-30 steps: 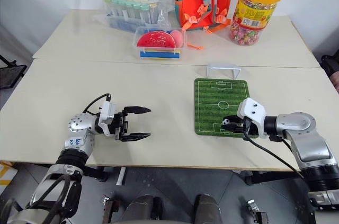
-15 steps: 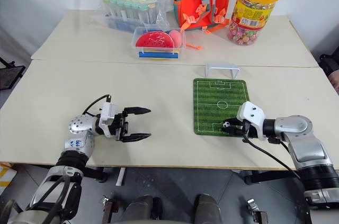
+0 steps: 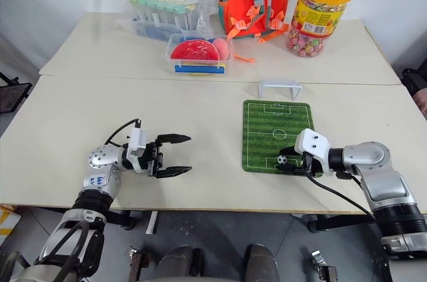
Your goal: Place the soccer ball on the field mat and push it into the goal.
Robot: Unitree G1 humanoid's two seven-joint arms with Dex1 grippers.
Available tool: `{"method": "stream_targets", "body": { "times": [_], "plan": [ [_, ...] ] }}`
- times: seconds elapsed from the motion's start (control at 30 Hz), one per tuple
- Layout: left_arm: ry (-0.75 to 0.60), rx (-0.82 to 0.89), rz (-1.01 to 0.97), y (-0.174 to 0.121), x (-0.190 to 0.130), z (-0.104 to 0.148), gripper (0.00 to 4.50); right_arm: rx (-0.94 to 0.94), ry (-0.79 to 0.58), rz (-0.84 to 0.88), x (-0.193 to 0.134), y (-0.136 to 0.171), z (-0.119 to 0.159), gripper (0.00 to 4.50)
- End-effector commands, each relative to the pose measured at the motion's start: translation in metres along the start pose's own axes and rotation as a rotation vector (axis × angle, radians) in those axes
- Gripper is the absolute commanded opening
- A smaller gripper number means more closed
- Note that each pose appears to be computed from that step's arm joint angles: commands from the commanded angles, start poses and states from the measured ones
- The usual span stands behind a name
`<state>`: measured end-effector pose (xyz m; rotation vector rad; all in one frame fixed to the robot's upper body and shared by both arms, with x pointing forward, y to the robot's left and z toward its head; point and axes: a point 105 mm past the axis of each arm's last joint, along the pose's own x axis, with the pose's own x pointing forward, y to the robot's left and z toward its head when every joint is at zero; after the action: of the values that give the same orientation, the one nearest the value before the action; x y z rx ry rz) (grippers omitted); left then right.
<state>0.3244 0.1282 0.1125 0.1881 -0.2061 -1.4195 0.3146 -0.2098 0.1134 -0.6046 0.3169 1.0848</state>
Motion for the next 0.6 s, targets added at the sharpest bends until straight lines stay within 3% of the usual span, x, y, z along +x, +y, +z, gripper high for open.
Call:
{"method": "stream_targets", "body": {
  "times": [0.03, 0.4, 0.5, 0.6],
  "plan": [
    [-0.011, 0.036, -0.007, 0.004, 0.005, 0.008, 4.50, -0.019, 0.030, 0.028, -0.001, 0.003, -0.003, 2.41],
    [-0.017, 0.039, -0.008, 0.008, 0.010, 0.008, 4.50, -0.131, 0.016, -0.060, -0.019, -0.009, 0.036, 2.41],
    [-0.017, 0.037, -0.013, 0.008, 0.010, 0.008, 4.50, -0.149, -0.019, -0.021, -0.020, 0.011, 0.051, 1.81],
    [-0.016, 0.036, -0.017, 0.008, 0.009, 0.008, 4.50, -0.128, -0.030, 0.035, -0.015, 0.034, 0.052, 0.78]
  ]
}}
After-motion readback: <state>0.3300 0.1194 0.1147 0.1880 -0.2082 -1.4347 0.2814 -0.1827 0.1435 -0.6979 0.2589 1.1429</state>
